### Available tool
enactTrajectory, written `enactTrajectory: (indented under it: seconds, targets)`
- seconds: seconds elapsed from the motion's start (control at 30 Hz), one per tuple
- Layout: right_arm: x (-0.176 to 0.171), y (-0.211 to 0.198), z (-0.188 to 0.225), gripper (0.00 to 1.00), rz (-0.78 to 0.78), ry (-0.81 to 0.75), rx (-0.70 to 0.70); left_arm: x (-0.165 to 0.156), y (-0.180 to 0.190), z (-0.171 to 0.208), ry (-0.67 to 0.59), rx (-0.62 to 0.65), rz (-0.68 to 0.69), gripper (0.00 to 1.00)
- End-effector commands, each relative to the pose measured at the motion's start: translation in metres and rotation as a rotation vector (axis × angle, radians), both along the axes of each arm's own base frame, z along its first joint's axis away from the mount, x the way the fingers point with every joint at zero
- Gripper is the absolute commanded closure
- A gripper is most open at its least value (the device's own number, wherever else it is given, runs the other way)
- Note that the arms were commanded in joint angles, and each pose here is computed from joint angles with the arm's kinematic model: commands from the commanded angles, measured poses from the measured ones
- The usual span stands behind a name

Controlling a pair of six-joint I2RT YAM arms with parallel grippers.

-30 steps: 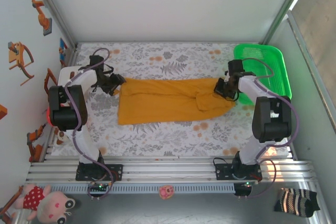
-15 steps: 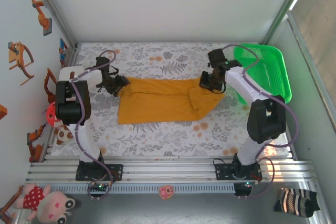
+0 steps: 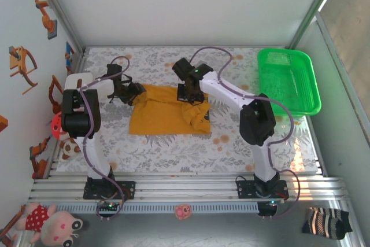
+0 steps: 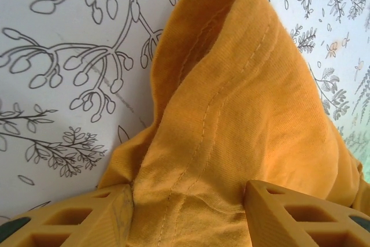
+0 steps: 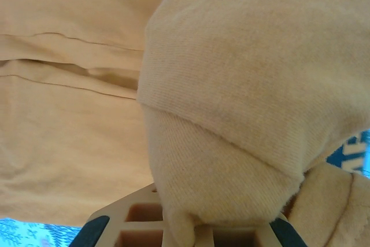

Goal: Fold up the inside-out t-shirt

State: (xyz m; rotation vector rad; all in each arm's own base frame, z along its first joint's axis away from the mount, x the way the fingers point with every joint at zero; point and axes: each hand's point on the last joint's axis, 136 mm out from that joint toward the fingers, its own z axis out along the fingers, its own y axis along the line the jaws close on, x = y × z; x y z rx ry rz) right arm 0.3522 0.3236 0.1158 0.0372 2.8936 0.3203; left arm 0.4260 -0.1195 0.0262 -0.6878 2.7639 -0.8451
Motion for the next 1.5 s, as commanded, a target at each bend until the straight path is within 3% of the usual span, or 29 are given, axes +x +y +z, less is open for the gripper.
enactTrajectory:
  seconds: [0.0, 0.77, 0.93, 1.07, 1.1, 1.13, 1.23, 1.47]
  targets:
    - [0.0, 0.016, 0.007, 1.0, -0.057, -0.005, 0.0, -0.033, 0.001, -0.043, 0.14, 0.039, 0.0, 0.46]
    - [0.004, 0.104, -0.001, 1.0, -0.023, 0.011, 0.118, -0.038, -0.003, -0.05, 0.15, 0.035, -0.014, 0.46]
    - [0.007, 0.139, -0.012, 1.0, 0.034, 0.001, 0.215, -0.038, -0.005, -0.05, 0.151, 0.033, -0.015, 0.46]
    - [-0.003, 0.205, 0.012, 0.63, 0.266, -0.023, 0.488, -0.031, -0.003, -0.044, 0.147, 0.035, -0.013, 0.46]
    - [-0.007, 0.211, 0.026, 0.38, 0.311, -0.05, 0.518, -0.025, -0.002, -0.04, 0.14, 0.032, -0.01, 0.46]
    - [-0.009, 0.214, 0.041, 0.3, 0.343, -0.081, 0.541, -0.021, 0.001, -0.036, 0.136, 0.032, -0.003, 0.45]
    - [-0.01, 0.205, 0.084, 0.24, 0.392, -0.172, 0.577, 0.0, 0.011, -0.016, 0.101, 0.022, 0.024, 0.4]
    - [0.015, 0.127, 0.129, 0.29, 0.274, -0.278, 0.597, 0.044, 0.055, 0.056, -0.039, 0.005, 0.104, 0.35]
